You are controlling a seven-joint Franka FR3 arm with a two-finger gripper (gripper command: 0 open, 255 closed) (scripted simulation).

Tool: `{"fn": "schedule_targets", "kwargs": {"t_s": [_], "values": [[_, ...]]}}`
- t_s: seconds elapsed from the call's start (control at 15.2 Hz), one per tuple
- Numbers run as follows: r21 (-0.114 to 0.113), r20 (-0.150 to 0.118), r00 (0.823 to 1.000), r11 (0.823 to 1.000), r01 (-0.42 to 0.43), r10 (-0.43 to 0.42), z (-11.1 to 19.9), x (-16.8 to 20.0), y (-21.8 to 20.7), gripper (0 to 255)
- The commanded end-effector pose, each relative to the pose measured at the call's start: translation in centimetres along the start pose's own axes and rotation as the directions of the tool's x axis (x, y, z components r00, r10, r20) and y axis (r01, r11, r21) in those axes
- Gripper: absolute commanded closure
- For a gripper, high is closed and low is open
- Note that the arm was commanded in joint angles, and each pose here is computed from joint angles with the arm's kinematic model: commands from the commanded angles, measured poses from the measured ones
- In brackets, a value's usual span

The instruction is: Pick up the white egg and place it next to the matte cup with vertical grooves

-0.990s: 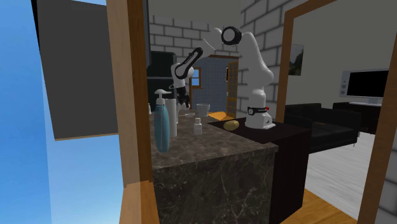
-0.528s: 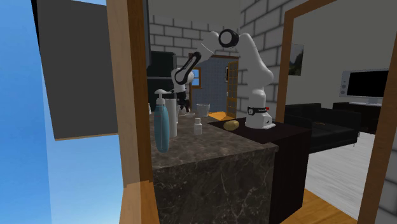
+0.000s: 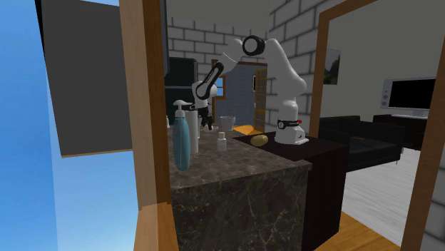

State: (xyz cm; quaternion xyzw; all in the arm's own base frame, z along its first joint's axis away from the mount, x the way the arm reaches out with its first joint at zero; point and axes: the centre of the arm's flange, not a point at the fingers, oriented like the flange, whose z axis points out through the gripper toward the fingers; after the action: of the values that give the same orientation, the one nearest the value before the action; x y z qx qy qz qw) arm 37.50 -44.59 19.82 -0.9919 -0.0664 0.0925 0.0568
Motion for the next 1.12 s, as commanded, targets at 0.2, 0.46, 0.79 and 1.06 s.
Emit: {"fn": "schedule_targets", "kwargs": {"t_s": [0.2, 0.46, 0.79, 1.06], "values": [[0.000, 0.000, 1.000, 1.000, 0.000, 0.000, 0.0, 0.0, 0.0, 255], [0.000, 0.000, 1.000, 1.000, 0.000, 0.000, 0.0, 0.0, 0.0, 0], [0.000, 0.000, 1.000, 1.000, 0.000, 0.000, -3.9, 0.0, 0.0, 0], [0.000, 0.000, 1.000, 1.000, 0.000, 0.000, -5.0, 0.0, 0.0, 0]]}}
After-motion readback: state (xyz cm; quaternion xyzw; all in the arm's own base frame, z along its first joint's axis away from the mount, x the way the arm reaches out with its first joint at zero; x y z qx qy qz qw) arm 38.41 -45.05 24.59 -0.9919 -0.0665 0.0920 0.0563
